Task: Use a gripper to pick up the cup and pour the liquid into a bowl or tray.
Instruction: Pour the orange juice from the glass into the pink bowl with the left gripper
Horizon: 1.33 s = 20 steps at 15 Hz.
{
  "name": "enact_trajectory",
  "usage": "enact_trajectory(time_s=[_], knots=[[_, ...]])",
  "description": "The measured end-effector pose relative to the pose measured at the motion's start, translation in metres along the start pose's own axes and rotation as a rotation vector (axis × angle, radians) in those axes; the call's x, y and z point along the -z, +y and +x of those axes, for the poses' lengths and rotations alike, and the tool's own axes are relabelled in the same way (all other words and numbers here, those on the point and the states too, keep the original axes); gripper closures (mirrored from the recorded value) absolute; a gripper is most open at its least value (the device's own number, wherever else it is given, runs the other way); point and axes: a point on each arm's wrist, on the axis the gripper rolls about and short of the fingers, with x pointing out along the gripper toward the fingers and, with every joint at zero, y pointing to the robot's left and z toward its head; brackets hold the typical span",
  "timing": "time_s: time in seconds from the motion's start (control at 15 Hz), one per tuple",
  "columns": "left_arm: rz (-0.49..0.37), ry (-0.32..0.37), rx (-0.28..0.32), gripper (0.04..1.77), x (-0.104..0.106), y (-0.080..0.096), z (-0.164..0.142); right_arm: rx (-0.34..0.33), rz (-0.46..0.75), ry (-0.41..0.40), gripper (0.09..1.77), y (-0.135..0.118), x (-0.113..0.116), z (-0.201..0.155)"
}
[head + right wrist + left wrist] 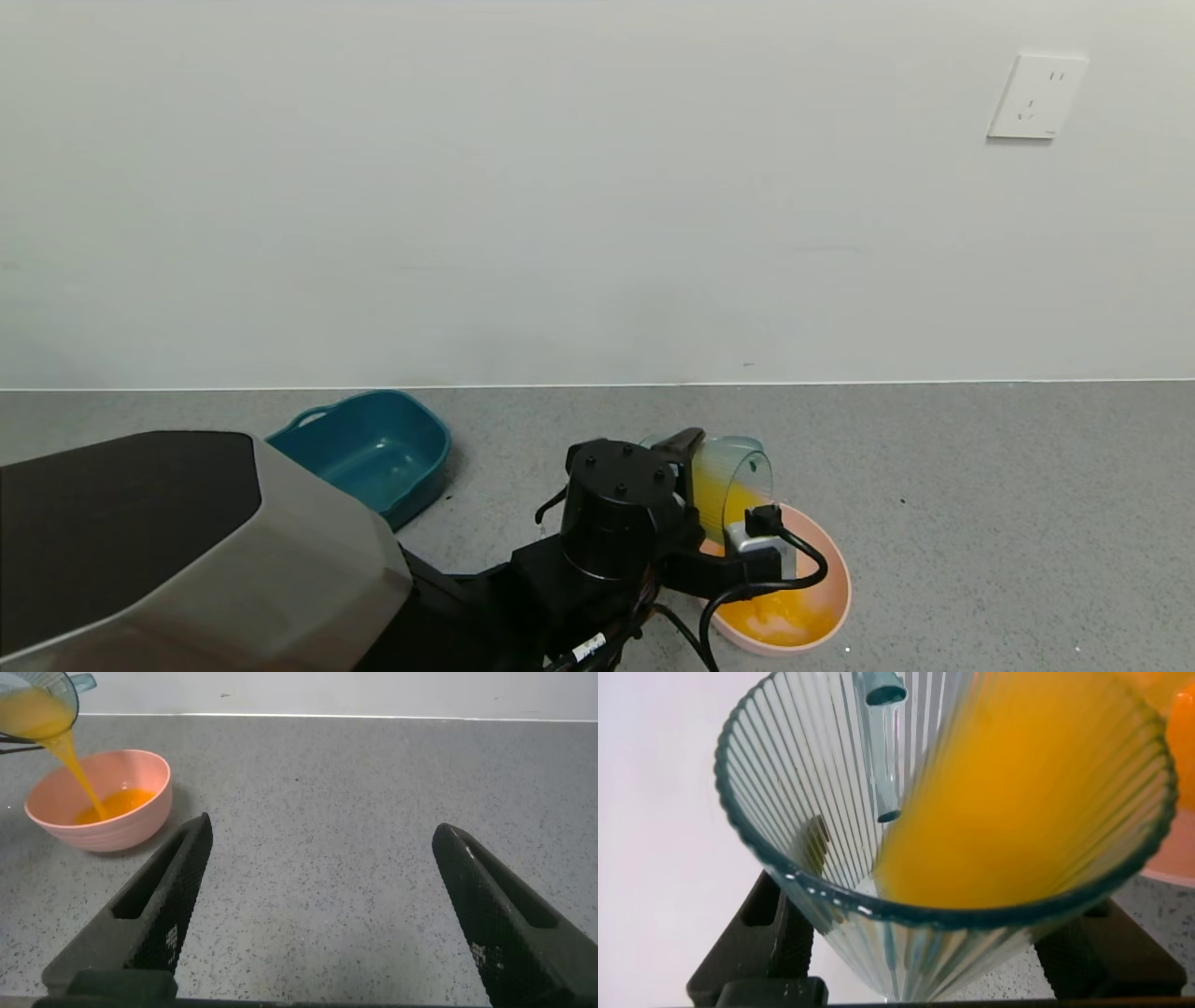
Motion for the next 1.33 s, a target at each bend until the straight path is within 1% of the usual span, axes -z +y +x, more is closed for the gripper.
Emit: enact_trajectory(time_s=[0.2,0.4,0.53,0.8,0.87,1.0,1.13,1.33], knots=[[0.038,-0.004,0.000,0.50,-0.002,0.000,0.000,0.000,0.000,0.000,0.15,0.000,0.000,0.000],[0.071,-0.013,-0.012,0.50,-0.006,0.005,0.003,0.000,0.000,0.000,0.15,0.000,0.000,0.000],[0.099,-0.014,0.001,0.50,-0.010,0.004,0.004,0.000,0.000,0.000,0.15,0.000,0.000,0.000],[0.135,-0.017,-0.004,0.50,-0.011,0.006,0.006,0.000,0.000,0.000,0.15,0.000,0.000,0.000],[0.143,-0.016,-0.002,0.50,-0.011,0.005,0.006,0.000,0.000,0.000,0.15,0.000,0.000,0.000],[0.160,-0.008,0.024,0.50,-0.011,0.003,0.006,0.000,0.000,0.000,0.15,0.000,0.000,0.000],[0.175,-0.006,0.032,0.50,-0.011,0.004,0.007,0.000,0.000,0.000,0.15,0.000,0.000,0.000],[0.200,-0.010,0.016,0.50,-0.014,0.008,0.010,0.000,0.000,0.000,0.15,0.000,0.000,0.000]])
